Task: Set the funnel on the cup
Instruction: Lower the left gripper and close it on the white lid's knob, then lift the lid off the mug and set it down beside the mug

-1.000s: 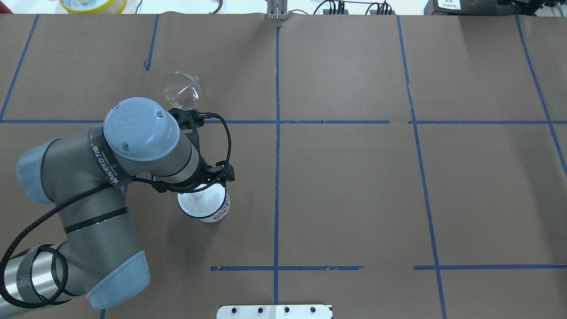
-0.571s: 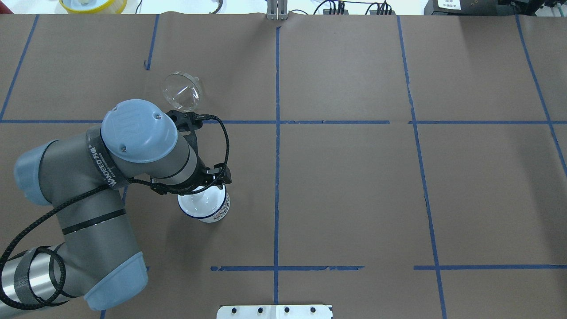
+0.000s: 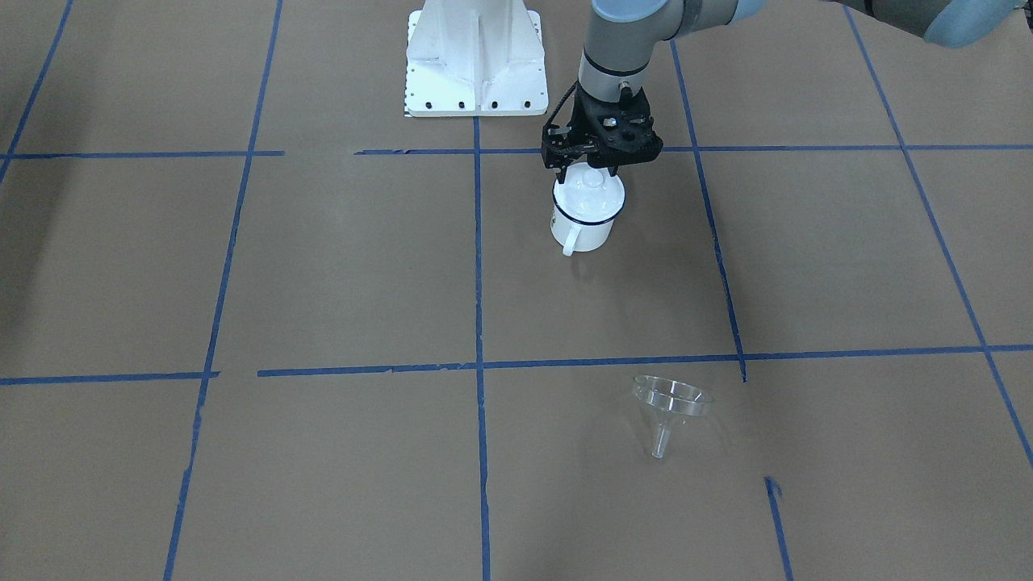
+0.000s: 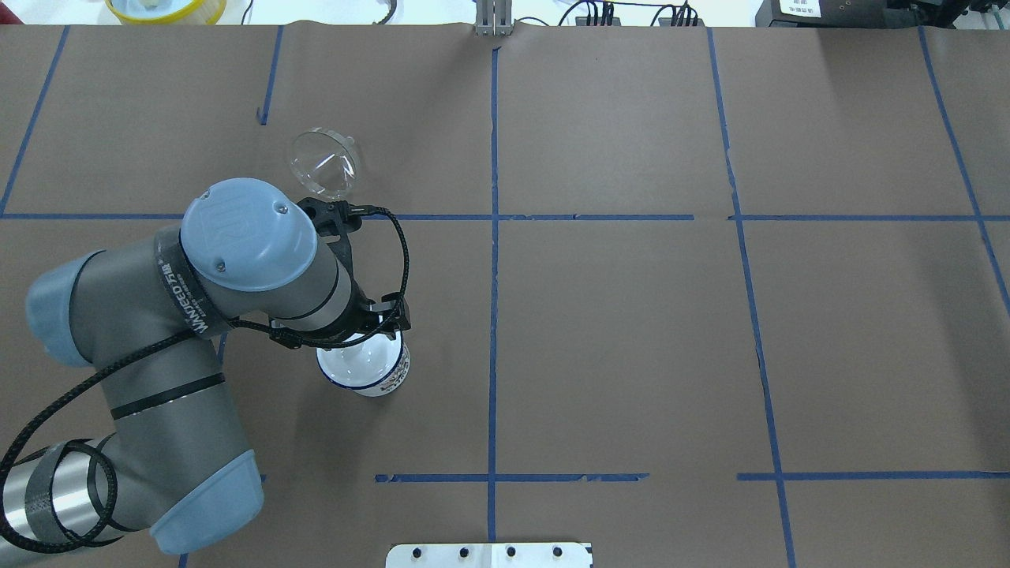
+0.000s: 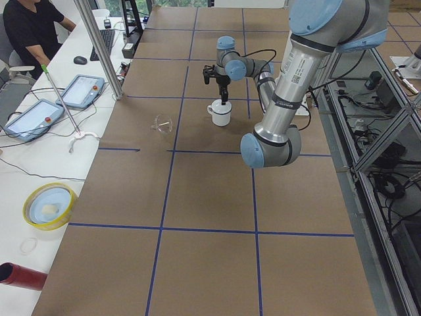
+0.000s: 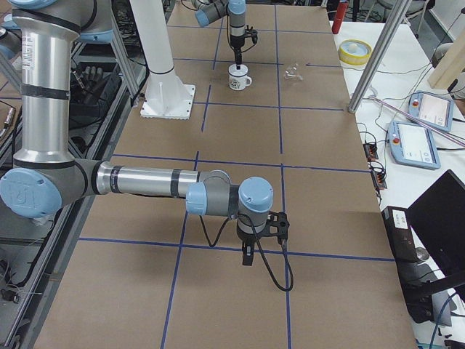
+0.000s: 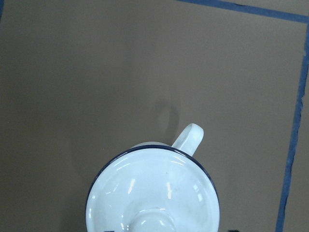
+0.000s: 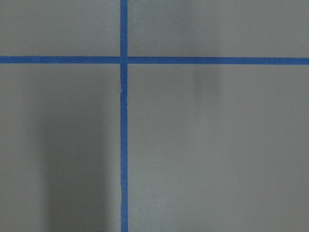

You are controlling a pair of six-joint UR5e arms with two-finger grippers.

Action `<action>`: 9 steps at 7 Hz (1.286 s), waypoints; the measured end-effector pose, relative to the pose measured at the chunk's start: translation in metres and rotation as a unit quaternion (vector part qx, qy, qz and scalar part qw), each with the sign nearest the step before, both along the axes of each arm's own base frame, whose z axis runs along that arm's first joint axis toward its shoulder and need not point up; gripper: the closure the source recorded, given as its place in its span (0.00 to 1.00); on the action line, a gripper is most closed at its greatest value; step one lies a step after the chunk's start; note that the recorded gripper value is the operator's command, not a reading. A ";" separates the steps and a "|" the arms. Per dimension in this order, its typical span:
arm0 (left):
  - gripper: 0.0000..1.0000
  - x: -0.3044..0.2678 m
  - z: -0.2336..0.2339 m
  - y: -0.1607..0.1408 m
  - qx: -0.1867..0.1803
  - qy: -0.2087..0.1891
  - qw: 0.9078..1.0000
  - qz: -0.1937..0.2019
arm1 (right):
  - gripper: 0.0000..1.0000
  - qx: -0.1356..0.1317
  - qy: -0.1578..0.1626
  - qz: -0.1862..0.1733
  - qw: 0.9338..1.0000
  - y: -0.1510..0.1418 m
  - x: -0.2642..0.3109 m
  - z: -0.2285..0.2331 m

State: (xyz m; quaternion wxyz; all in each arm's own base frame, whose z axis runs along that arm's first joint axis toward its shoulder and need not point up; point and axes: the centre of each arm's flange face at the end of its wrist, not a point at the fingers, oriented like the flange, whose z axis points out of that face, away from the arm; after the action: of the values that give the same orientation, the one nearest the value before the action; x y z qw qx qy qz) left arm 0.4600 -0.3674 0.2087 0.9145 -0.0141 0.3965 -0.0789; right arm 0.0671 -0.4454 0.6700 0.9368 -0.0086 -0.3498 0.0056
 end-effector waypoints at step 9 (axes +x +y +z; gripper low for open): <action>1.00 -0.054 -0.012 0.008 0.010 0.008 1.000 -0.015 | 0.00 0.000 0.000 0.000 1.000 0.000 0.000 0.000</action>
State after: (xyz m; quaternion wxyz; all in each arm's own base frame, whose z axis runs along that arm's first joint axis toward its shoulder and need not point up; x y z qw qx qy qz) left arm 0.4056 -0.3597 0.1964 0.9100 0.0001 0.4052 -0.0884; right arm 0.0672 -0.4454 0.6700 0.9368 -0.0086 -0.3498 0.0056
